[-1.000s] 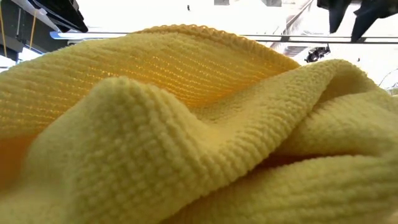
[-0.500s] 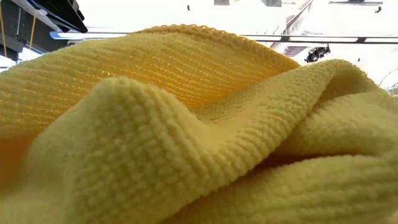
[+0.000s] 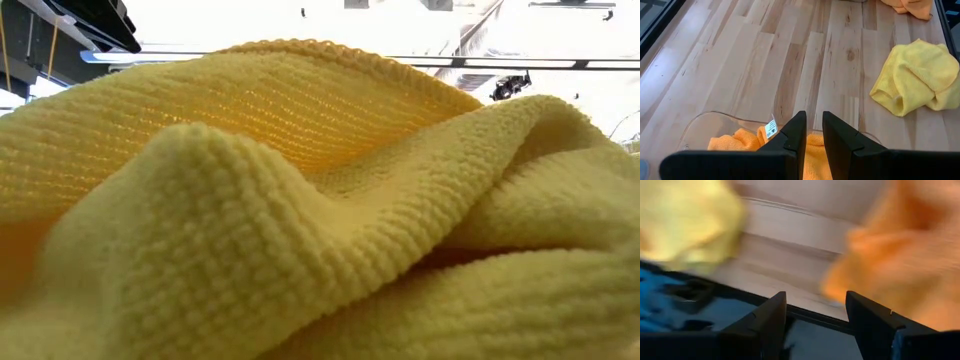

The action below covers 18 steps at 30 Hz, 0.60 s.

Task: Sort microfiber towel by color & place in baskets
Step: Put the yellow towel into the right transparent bin

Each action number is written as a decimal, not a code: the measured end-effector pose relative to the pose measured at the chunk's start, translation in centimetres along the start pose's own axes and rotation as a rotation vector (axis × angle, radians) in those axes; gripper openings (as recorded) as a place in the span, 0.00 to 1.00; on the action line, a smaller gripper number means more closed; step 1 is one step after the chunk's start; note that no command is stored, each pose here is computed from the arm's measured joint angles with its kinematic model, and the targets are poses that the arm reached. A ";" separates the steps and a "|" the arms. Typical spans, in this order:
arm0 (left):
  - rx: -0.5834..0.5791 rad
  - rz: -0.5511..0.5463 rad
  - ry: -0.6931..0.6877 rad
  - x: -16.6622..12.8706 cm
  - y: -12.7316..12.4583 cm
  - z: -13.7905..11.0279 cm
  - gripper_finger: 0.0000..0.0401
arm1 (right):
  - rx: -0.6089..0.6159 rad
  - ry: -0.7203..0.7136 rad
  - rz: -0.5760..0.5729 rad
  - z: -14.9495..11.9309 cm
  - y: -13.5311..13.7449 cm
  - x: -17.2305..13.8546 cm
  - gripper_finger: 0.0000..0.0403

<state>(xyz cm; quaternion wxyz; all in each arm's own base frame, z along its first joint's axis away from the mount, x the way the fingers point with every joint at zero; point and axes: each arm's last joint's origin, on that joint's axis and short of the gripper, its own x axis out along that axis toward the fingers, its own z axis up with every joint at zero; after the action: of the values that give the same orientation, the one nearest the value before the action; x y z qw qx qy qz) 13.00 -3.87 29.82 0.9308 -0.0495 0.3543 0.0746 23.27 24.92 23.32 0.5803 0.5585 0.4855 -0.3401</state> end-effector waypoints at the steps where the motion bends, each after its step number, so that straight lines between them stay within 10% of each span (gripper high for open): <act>1: 0.000 0.000 0.000 0.0 0.0 0.0 0.12 | -0.022 -0.011 0.036 0.1 0.5 0.3 0.50; 18: 0.000 0.000 0.000 0.0 0.0 0.0 0.12 | -0.928 -0.131 0.208 6.0 9.5 7.5 0.50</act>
<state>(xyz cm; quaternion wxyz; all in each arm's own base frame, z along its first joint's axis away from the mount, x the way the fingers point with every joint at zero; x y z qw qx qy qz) 13.01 -3.87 29.82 0.9308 -0.0497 0.3544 0.0744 35.54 21.52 18.74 0.8287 0.2634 0.4899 -0.0620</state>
